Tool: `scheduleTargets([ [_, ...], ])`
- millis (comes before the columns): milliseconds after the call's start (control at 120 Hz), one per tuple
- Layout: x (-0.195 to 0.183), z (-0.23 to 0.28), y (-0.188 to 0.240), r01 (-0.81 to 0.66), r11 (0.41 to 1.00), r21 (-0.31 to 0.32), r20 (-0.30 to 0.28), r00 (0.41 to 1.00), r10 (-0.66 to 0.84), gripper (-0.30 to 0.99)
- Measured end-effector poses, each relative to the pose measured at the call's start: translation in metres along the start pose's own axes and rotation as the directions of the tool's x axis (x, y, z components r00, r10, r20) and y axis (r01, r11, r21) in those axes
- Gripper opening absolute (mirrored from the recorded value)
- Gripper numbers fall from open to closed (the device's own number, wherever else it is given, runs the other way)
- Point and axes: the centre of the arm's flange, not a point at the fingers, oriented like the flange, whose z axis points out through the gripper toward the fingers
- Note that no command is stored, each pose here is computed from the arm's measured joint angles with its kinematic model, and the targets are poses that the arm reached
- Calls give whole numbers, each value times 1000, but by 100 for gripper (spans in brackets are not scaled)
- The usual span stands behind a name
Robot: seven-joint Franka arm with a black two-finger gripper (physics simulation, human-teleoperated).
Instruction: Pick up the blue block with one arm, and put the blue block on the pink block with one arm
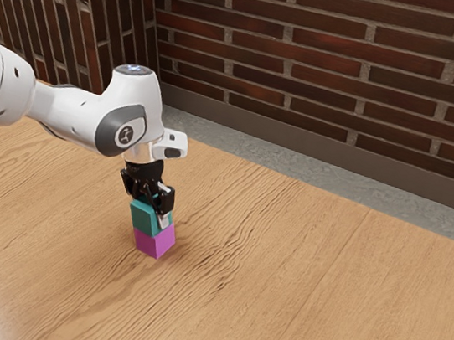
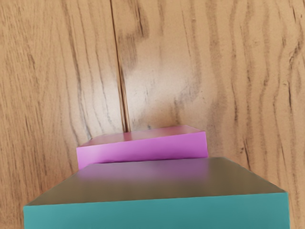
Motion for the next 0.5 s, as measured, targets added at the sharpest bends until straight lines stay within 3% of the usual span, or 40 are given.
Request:
scheduleTargets([
  [500, 8, 1, -2, -7, 1000, 0, -4, 1000, 7, 29],
])
